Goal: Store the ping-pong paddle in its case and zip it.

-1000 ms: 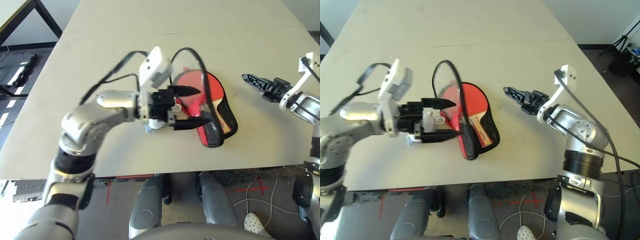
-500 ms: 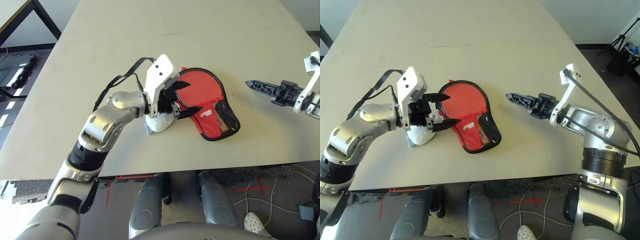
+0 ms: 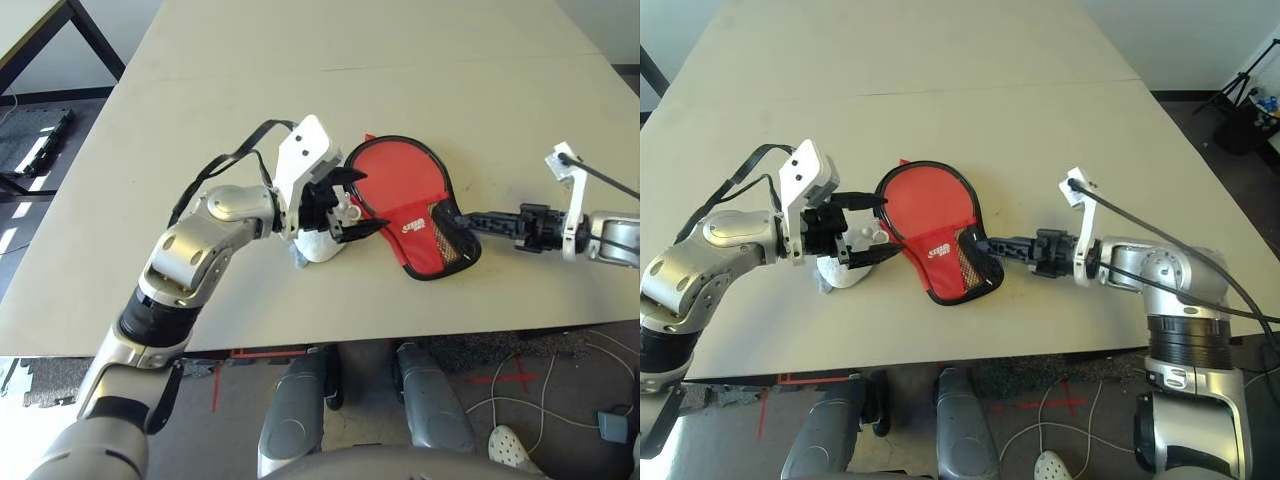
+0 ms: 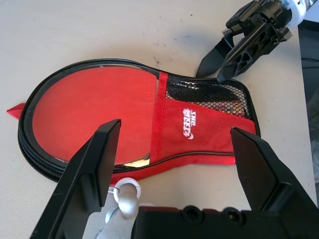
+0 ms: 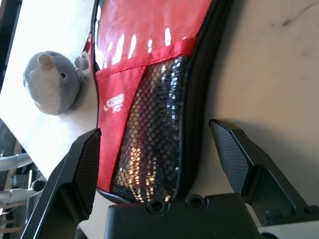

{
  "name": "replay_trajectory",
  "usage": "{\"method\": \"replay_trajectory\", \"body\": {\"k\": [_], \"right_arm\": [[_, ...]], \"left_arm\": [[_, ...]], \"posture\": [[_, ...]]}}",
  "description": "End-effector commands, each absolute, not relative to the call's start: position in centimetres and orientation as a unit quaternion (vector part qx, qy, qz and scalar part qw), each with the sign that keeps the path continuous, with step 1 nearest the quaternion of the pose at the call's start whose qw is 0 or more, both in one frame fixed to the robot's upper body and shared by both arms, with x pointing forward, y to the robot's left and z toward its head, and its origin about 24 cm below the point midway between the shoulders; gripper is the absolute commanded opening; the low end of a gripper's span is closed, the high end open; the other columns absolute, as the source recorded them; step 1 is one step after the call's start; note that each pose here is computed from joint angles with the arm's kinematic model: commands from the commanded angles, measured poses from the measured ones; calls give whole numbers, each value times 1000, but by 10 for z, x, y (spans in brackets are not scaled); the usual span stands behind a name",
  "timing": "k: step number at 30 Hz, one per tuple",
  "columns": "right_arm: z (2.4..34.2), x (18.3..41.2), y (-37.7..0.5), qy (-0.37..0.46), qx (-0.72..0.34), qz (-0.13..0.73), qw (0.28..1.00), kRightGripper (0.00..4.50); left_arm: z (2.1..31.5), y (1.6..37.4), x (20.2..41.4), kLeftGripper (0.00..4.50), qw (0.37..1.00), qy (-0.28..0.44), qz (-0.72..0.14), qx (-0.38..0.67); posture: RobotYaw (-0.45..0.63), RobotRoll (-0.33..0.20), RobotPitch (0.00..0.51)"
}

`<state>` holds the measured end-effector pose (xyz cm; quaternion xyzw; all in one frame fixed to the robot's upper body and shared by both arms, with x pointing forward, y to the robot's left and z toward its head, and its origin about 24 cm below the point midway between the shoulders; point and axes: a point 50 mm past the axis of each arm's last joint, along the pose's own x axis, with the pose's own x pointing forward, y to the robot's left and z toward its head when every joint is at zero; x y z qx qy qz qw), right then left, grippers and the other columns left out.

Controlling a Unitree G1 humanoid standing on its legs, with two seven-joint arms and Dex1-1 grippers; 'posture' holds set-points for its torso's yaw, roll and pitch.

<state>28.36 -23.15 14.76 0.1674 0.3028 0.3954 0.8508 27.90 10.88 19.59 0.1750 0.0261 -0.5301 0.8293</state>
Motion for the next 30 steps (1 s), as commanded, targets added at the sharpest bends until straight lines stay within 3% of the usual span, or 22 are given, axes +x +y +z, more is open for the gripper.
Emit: {"method": "replay_trajectory", "body": {"k": [1,13,26,27,30], "right_arm": [[139,279,-221,322,175,407,837,4463],[124,285,-220,353,199,350,845,4463],[114,287,-233,379,226,292,849,347],[114,286,-233,380,227,292,848,102],[114,284,-234,382,229,292,846,31]], "left_arm": [[193,111,276,4500,827,33,-531,179],[192,111,278,4500,828,34,-530,181],[194,112,279,4500,826,33,-530,189],[194,113,279,4500,826,34,-530,189],[194,113,279,4500,825,34,-530,191]], "posture": [[-37,0,229],[-36,0,230],[-41,0,229],[-42,0,229],[-43,0,231]]}}
